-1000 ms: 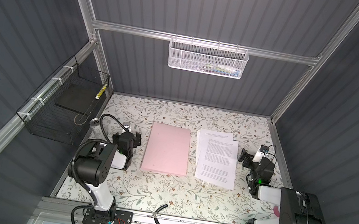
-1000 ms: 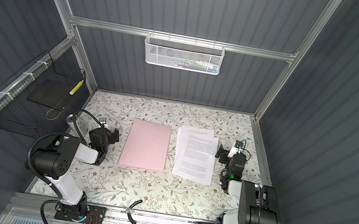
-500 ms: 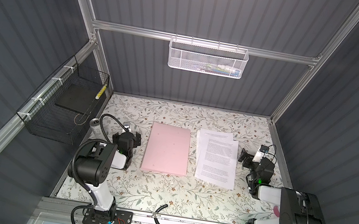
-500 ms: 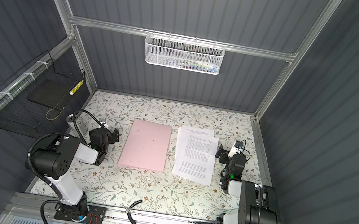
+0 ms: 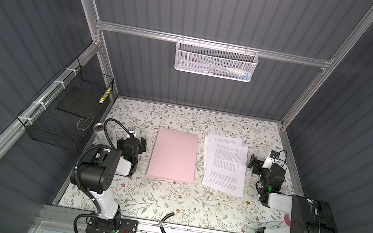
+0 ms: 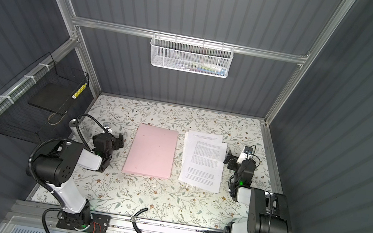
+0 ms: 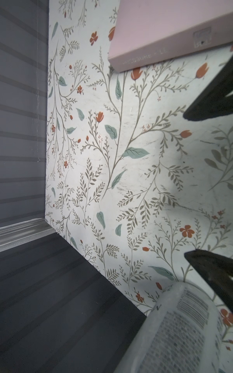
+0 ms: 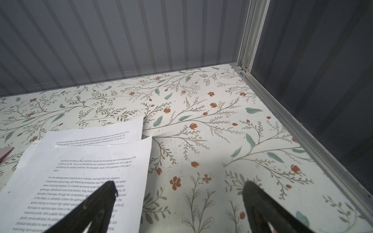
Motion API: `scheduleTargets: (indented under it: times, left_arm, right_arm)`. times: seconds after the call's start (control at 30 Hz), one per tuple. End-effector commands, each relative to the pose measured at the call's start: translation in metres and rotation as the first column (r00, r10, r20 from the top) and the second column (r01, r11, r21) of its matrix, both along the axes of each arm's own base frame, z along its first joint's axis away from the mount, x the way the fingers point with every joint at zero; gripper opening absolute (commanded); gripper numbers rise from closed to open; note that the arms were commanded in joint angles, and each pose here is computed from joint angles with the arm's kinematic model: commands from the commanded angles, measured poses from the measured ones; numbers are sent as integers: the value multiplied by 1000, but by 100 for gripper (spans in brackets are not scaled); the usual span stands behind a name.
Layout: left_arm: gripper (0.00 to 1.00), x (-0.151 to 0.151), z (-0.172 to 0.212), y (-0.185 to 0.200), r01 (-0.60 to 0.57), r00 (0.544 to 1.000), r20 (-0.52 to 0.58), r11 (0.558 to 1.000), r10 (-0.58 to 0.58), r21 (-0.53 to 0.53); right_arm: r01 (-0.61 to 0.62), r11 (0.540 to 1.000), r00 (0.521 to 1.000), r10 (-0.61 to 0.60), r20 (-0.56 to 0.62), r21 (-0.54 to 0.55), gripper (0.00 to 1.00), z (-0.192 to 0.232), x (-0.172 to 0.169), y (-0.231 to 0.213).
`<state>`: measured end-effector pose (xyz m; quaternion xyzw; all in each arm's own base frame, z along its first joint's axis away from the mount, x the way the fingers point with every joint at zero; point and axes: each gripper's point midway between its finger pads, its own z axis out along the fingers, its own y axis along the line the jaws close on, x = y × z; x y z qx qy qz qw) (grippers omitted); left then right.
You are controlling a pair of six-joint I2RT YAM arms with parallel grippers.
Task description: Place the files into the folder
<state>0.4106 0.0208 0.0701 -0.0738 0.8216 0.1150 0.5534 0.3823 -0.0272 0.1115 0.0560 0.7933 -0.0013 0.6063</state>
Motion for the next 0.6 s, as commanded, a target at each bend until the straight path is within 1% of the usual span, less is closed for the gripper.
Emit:
scheduleTargets:
  times: [0.0, 0.1, 0.13, 0.17, 0.23, 0.27, 0.33, 0.4, 0.43, 0.47, 0.5, 0.53, 0.57]
  left_arm:
    - [100, -1, 0, -1, -1, 1000, 8, 1000, 1, 2]
    - [100, 0, 4, 0, -9, 1000, 23, 1000, 9, 11]
    - [100, -1, 6, 1, -27, 1000, 10, 999, 27, 18]
    - [100, -1, 5, -3, -7, 1000, -16, 1000, 7, 11]
    - [100, 3, 14, -9, 13, 1000, 0, 999, -13, 46]
    - [100, 4, 19, -12, 10, 1000, -27, 997, -8, 78]
    - [100, 6, 28, -17, 21, 992, -123, 994, -7, 106]
    - [100, 9, 44, -24, 48, 991, -127, 993, -34, 110]
    - [100, 9, 54, -31, 60, 993, -104, 992, -49, 109]
    - [100, 7, 64, -39, 80, 994, -75, 993, -74, 84]
    - [100, 5, 70, -45, 95, 994, -62, 994, -92, 52]
    - [100, 2, 77, -48, 88, 994, -61, 996, -88, -13]
    - [100, -3, 80, -49, 63, 994, -82, 995, -69, -79]
  right_arm:
    - [-8, 1000, 1000, 8, 19, -7, 99, 8, 4, 1]
    - [-9, 1000, 1000, 9, 21, -9, 99, 8, 4, 1]
    - [-9, 1000, 1000, 9, 21, -9, 99, 8, 4, 1]
    - [-20, 1000, 999, 20, 25, -10, 99, 10, 5, 3]
    - [-59, 998, 998, 59, 10, -21, 99, 17, 8, 10]
    - [-60, 998, 998, 60, 1, -30, 99, 23, 9, 11]
    - [-41, 998, 998, 39, -43, -41, 99, 34, 12, 11]
    - [-10, 996, 999, 5, -54, -88, 99, 47, 13, 14]
    - [37, 996, 998, -41, -51, -85, 99, 58, 15, 15]
    - [58, 998, 996, -60, -66, -28, 99, 66, 16, 18]
    - [49, 999, 995, -47, -92, 22, 99, 71, 17, 25]
    - [58, 996, 992, -51, -113, 61, 99, 78, 19, 31]
    - [65, 994, 988, -52, -148, 90, 99, 81, 18, 39]
